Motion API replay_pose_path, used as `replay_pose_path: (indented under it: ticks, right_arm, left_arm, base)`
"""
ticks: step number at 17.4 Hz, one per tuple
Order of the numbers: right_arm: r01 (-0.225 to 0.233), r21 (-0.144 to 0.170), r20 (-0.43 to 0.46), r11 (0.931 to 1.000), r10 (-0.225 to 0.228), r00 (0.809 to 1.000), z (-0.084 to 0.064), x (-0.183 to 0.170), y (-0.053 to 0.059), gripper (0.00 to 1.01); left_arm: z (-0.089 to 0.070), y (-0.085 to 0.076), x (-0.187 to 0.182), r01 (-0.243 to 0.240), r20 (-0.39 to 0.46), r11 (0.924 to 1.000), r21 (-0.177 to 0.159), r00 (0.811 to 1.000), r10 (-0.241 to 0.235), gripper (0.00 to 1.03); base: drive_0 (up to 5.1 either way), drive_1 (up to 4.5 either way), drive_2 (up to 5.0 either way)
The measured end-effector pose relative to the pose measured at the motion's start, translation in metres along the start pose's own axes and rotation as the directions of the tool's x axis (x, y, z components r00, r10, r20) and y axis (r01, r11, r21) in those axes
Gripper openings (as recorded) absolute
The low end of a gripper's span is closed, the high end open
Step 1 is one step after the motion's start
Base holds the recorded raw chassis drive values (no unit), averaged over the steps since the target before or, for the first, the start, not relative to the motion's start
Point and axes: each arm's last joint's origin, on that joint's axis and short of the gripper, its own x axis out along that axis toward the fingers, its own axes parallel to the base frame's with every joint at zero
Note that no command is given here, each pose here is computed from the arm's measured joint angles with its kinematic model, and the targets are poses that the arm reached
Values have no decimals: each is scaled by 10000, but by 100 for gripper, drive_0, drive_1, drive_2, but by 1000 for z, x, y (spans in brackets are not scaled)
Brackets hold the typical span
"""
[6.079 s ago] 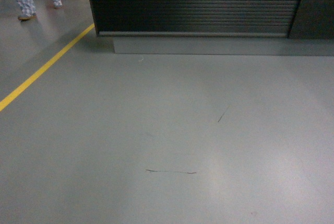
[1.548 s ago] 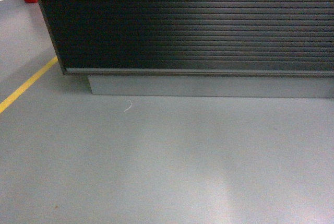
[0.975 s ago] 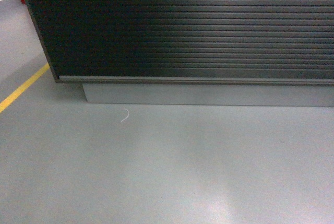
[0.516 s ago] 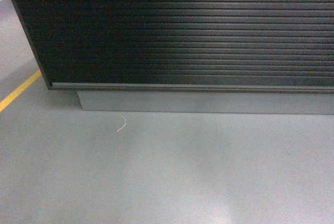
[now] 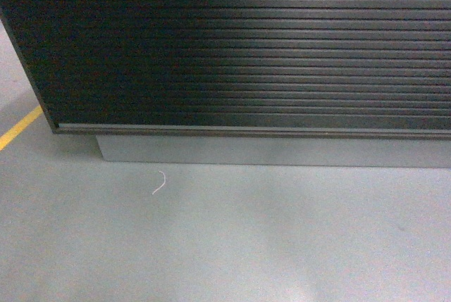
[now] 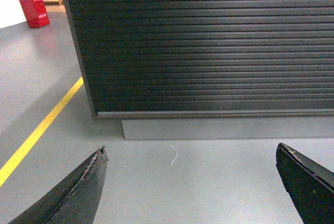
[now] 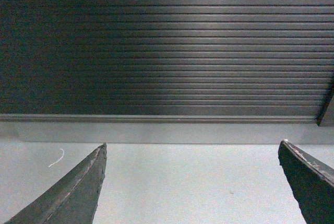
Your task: Place dark red mango on scale at checkout
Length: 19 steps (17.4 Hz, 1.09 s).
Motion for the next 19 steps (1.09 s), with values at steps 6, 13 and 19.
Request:
replay_pose_path:
  ticks: [6, 13, 19]
  right_arm:
    - [0, 0, 0, 10000, 0, 10000, 0, 0, 0, 98]
    - [0, 0, 4, 10000, 0, 10000, 0, 0, 0, 98]
    - [4, 0, 4, 10000, -4, 10000, 0, 0, 0, 98]
  left_arm:
    - [0, 0, 0, 0, 0, 10000, 0, 10000, 0, 98]
    - [0, 0, 0, -4, -4, 10000, 0, 10000, 4, 98]
    - [0, 0, 0, 0, -4, 10000, 0, 10000, 0, 98]
  base:
    - [-8, 210, -226]
    - [-11, 208, -229]
    - [-5, 213, -223]
